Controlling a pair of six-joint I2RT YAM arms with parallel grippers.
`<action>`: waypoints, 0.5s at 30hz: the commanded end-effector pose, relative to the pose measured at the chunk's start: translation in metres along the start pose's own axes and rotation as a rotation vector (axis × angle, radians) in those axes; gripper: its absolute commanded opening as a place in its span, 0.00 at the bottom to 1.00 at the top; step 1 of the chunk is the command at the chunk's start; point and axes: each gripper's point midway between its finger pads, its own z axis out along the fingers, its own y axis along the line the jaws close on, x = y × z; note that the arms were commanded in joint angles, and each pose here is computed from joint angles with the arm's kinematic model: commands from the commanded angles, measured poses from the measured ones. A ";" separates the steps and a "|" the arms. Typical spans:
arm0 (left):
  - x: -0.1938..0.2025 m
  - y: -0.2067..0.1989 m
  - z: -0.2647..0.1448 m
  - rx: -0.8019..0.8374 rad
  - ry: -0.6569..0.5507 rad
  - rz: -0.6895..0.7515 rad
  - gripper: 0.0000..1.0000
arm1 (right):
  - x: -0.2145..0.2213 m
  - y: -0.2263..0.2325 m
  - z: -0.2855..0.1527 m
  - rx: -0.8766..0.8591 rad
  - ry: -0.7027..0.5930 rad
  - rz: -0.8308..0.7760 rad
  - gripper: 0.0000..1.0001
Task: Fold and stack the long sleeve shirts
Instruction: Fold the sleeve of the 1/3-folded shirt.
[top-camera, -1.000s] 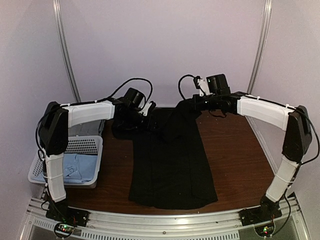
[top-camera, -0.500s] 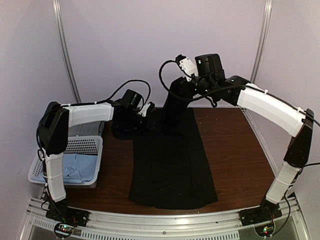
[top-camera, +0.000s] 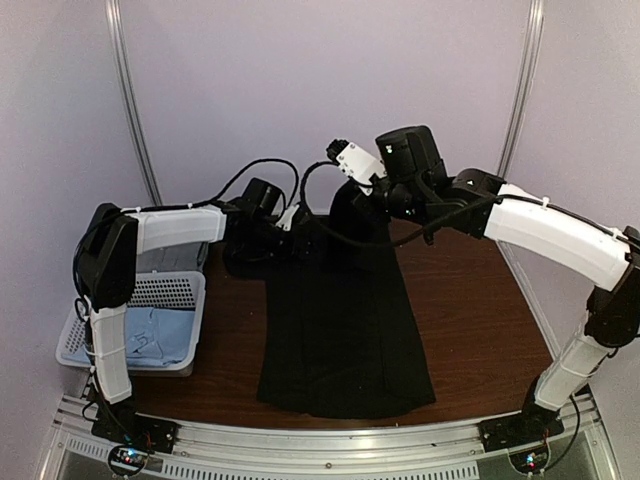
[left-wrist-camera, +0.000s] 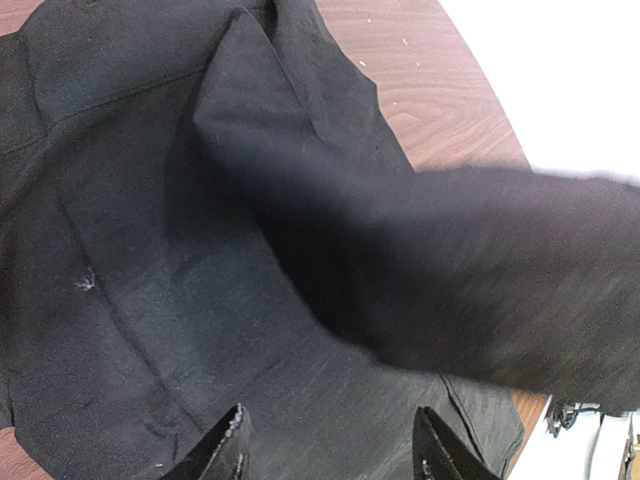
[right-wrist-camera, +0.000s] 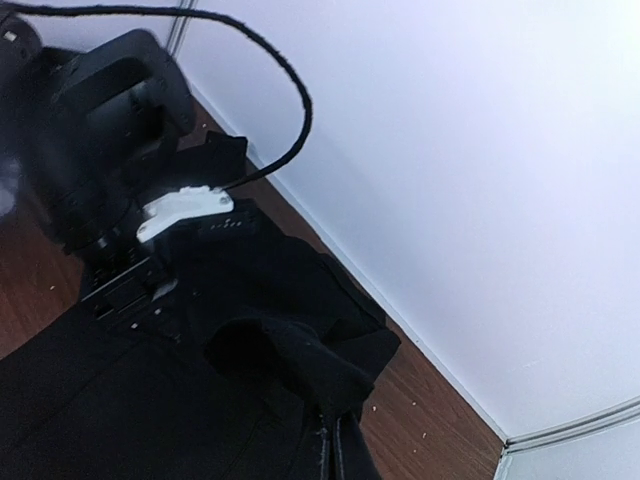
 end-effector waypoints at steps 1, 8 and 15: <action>-0.014 0.008 -0.008 0.009 -0.046 -0.032 0.56 | 0.017 0.028 -0.019 -0.133 0.035 -0.003 0.00; -0.010 0.012 -0.003 0.018 -0.033 -0.041 0.56 | 0.098 0.134 -0.037 -0.541 0.185 0.110 0.05; -0.006 0.008 0.006 0.068 0.000 -0.026 0.56 | 0.142 0.190 -0.059 -0.777 0.260 0.310 0.32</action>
